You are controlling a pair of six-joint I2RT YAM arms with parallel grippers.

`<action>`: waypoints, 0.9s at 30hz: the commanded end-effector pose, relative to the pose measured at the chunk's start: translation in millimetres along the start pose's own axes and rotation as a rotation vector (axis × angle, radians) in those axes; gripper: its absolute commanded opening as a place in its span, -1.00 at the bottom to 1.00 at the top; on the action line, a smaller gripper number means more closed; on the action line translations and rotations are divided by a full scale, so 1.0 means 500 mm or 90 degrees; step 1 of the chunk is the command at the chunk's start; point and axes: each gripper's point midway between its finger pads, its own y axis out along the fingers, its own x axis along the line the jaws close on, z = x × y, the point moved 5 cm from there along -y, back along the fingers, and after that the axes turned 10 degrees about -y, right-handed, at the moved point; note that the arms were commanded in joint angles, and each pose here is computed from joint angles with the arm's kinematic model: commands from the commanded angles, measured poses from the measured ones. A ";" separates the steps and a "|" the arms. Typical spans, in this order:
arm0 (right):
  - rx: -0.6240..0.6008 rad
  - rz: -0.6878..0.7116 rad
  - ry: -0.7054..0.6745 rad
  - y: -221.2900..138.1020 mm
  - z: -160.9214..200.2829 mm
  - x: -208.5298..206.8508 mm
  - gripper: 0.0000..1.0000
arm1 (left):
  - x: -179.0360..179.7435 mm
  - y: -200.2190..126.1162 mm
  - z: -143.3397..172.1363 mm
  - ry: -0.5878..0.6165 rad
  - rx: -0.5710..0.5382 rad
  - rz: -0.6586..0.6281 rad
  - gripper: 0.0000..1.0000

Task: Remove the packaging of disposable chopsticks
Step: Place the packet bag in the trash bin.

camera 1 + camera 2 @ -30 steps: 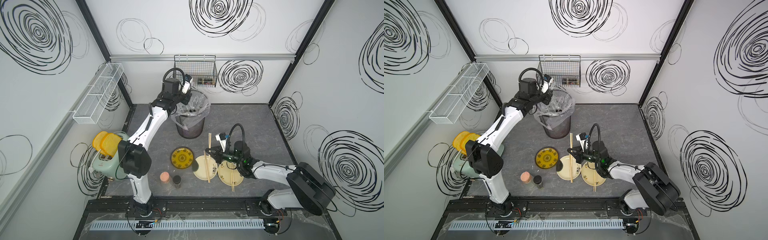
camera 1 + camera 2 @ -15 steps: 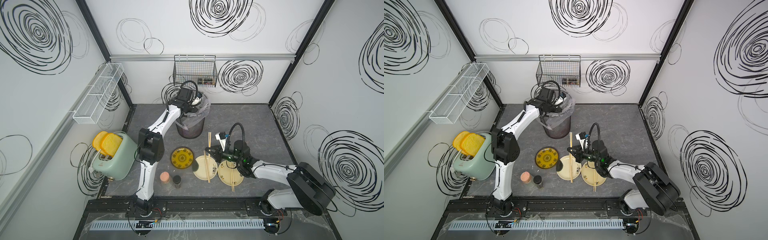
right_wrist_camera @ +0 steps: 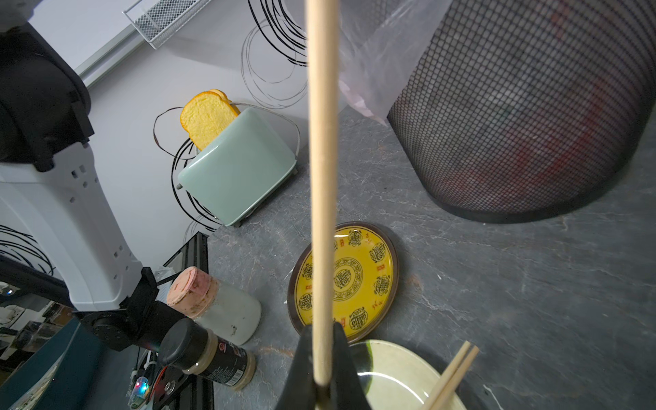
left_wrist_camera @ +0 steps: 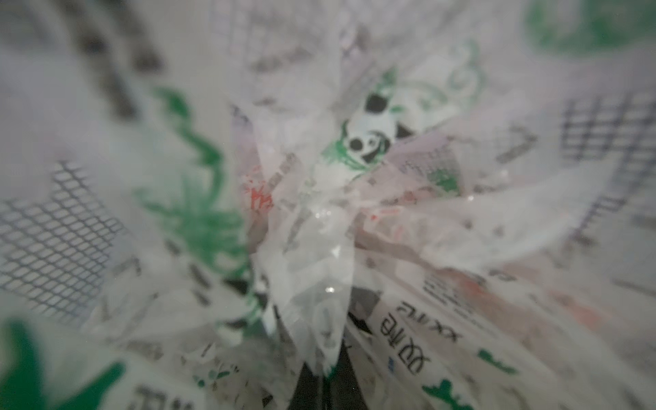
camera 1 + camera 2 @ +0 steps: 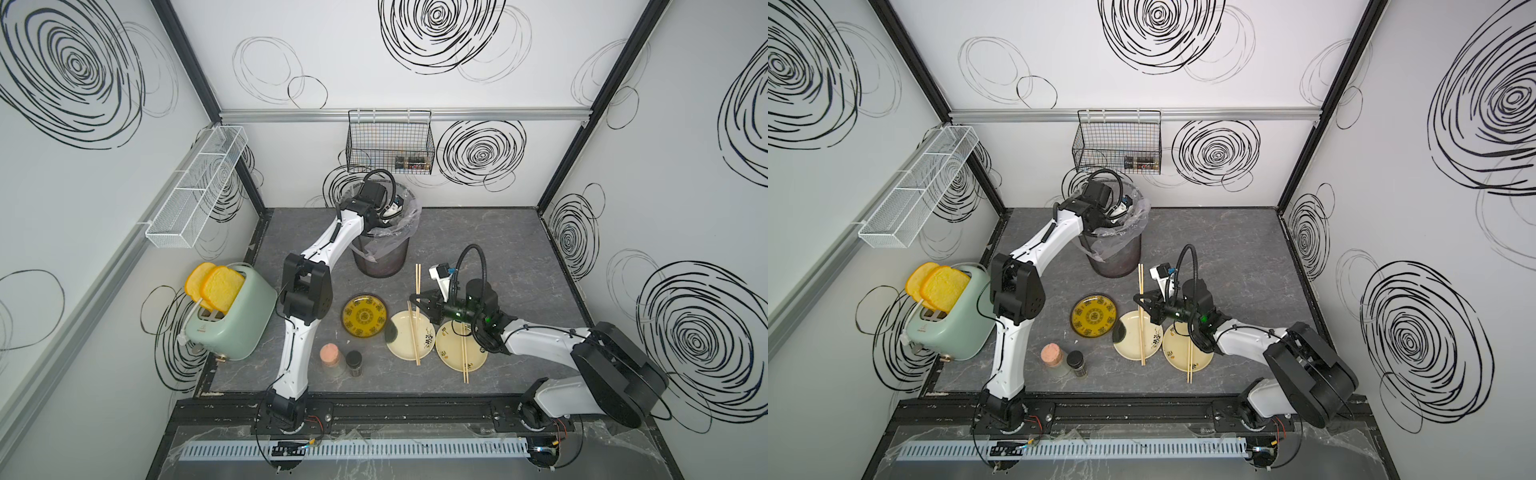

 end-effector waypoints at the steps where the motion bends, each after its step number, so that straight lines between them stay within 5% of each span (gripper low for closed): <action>1: -0.006 -0.008 -0.013 0.010 -0.012 0.006 -1.00 | -0.003 0.053 0.029 -0.017 0.026 0.022 -0.66; 9: -0.003 -0.007 -0.015 0.011 -0.012 0.006 -1.00 | 0.005 -0.024 -0.052 -0.041 -0.070 0.010 0.08; 14: -0.005 -0.006 -0.016 0.010 -0.013 0.007 -1.00 | 0.011 -0.096 -0.103 -0.054 -0.151 0.000 0.30; 27: -0.006 -0.008 -0.016 0.010 -0.014 0.008 -1.00 | 0.008 -0.229 -0.155 -0.065 -0.248 -0.002 0.51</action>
